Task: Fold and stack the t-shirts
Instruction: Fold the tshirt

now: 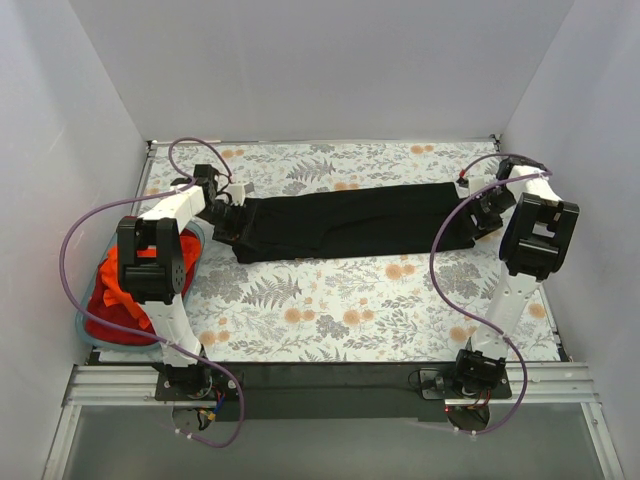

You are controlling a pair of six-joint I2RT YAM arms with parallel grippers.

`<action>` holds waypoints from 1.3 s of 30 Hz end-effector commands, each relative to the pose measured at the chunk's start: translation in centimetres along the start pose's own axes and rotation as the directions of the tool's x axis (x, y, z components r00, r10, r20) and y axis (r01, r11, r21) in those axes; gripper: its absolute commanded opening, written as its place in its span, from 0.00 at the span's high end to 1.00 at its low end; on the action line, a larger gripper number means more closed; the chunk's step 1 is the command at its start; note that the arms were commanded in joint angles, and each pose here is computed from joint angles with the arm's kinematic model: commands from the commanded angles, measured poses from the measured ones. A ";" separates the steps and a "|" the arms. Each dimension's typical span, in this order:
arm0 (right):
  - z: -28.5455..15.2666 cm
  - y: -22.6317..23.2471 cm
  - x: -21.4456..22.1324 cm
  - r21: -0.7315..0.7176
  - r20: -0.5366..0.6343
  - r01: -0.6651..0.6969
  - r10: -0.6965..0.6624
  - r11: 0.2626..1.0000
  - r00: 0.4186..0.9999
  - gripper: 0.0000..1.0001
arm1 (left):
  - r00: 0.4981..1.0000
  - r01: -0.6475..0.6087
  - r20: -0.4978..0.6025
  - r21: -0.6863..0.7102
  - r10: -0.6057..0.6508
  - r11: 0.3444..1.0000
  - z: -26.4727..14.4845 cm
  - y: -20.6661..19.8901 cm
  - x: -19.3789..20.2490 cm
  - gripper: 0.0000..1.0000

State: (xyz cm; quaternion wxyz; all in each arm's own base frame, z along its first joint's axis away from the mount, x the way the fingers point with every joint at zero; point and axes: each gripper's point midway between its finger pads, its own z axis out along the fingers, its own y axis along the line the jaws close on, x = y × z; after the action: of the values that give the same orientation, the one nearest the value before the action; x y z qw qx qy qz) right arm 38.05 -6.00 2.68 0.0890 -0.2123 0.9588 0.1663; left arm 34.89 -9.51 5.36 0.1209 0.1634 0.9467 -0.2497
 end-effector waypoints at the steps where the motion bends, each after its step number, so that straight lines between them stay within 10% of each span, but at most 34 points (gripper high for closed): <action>1: 0.3 0.0 0.2 -0.009 -0.002 -0.046 0.046 0.999 0.999 0.35 | 1.000 0.005 0.030 -0.007 -0.004 1.000 0.0 0.1 -0.5 0.27; 8: -0.1 0.0 0.5 0.002 -0.003 -0.036 0.036 0.999 0.999 0.55 | 1.000 0.016 0.015 0.041 -0.017 0.999 0.4 -0.6 0.1 0.50; 15: -1.0 -0.4 1.1 0.037 -0.016 -0.008 0.009 0.999 1.000 0.99 | 0.999 0.023 -0.022 0.015 -0.023 1.000 -0.2 -0.2 0.7 1.00; 28: -0.9 -0.2 6.1 0.056 -0.139 0.057 -0.049 0.997 0.989 0.99 | 0.994 0.017 -0.103 -0.013 -0.018 1.000 -1.1 0.5 3.6 1.00; 30: -1.8 0.2 5.8 0.062 -0.125 0.062 -0.053 0.996 0.991 0.62 | 0.997 0.006 -0.072 0.010 -0.006 1.000 -1.8 -0.2 2.6 0.76; 33: -4.4 1.1 3.2 0.078 -0.015 0.087 -0.086 0.993 0.996 0.41 | 0.998 -0.044 0.048 0.049 0.042 0.998 -4.0 -2.1 -0.3 0.46; 39: -8.6 6.6 -2.4 -0.001 0.234 0.130 -0.126 0.992 0.964 0.40 | 0.988 -0.049 0.148 0.121 0.031 0.991 -6.1 -4.8 -3.4 0.45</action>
State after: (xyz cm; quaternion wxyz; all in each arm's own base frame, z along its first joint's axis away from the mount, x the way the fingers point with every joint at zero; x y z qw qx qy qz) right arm 35.04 -6.25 7.54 0.1277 -0.2429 0.9504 0.1463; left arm 34.14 -9.56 8.80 0.1246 0.1644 0.9370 -0.2820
